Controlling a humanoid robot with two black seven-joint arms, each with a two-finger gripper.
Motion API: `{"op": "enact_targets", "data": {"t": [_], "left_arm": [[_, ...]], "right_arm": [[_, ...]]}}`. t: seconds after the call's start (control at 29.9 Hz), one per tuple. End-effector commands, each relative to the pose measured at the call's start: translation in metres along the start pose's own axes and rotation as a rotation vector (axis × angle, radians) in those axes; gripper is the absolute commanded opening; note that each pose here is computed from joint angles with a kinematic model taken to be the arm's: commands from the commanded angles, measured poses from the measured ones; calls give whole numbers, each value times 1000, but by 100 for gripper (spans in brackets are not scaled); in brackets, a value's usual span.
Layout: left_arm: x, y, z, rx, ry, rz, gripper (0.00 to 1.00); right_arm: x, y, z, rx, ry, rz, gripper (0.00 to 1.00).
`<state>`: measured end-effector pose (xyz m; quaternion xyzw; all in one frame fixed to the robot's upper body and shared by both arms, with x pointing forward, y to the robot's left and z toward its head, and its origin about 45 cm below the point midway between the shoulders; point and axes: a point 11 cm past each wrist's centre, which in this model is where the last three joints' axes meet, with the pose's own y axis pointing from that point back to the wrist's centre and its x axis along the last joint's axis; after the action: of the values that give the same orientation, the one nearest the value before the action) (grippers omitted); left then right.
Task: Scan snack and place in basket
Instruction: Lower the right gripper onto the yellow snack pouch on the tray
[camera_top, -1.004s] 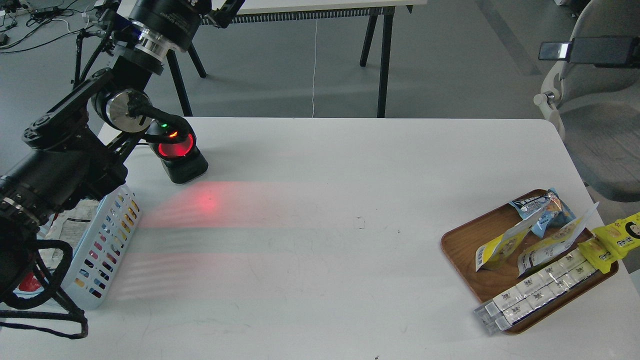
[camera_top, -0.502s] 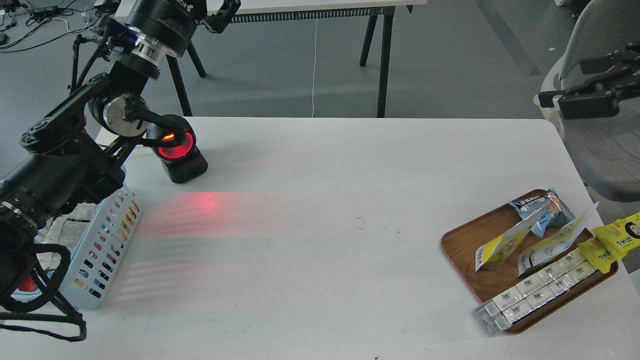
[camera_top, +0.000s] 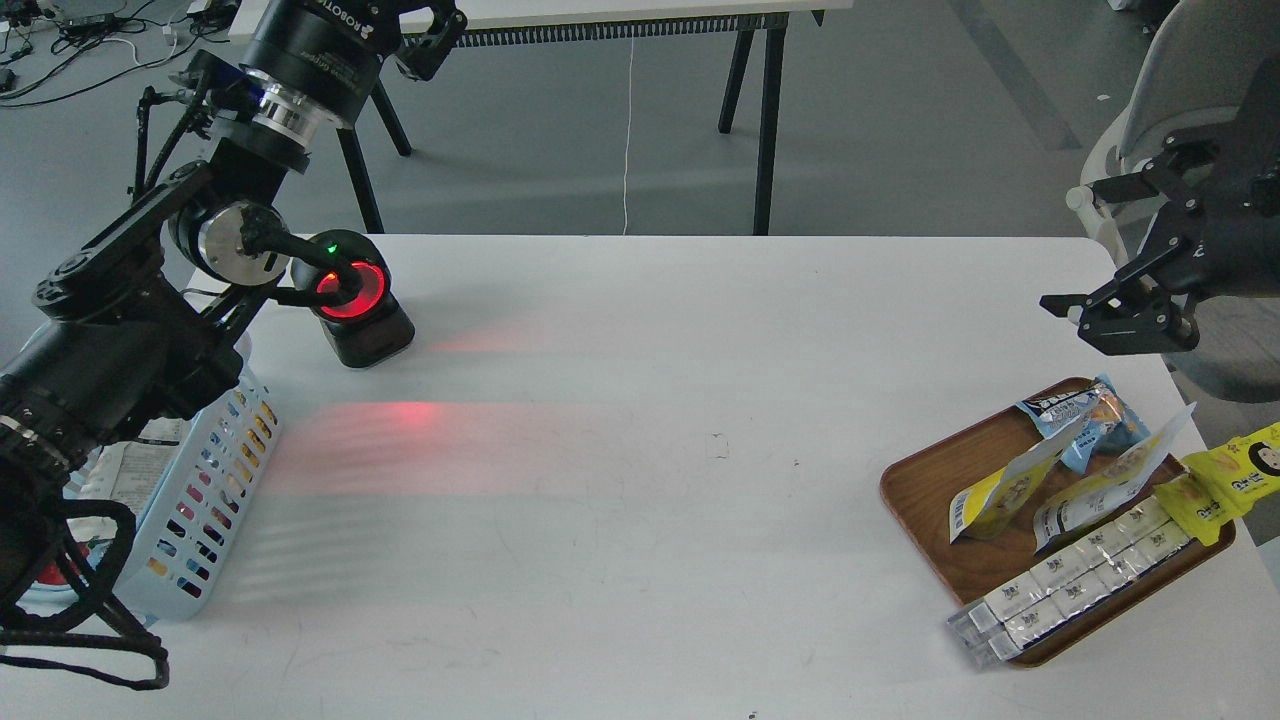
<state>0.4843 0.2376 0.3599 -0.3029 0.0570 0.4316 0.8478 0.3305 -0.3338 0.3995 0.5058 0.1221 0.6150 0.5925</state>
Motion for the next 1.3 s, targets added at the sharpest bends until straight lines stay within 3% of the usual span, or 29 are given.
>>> {"op": "enact_targets", "data": {"t": [0.0,0.17,0.47,0.77,1.27], "left_arm": [[0,0,0,0,0,0,100],[-2,-1,-2,0,7,-4,100],[-1,0,-2,3,2,-2,100],[-3,-1,-5,6,9,-4,100],[2,5,-8,11,10,13,100]], "right_arm": [[-7,-5,0,10,-14,-22,100],[-43,-6,-10,34,-72,-101,100],[-61,6,-10,8,-117,-118,100],[-90,-21,-44,144,-121,-238,100],[-71,-59,-50,220,-28,-270,98]]}}
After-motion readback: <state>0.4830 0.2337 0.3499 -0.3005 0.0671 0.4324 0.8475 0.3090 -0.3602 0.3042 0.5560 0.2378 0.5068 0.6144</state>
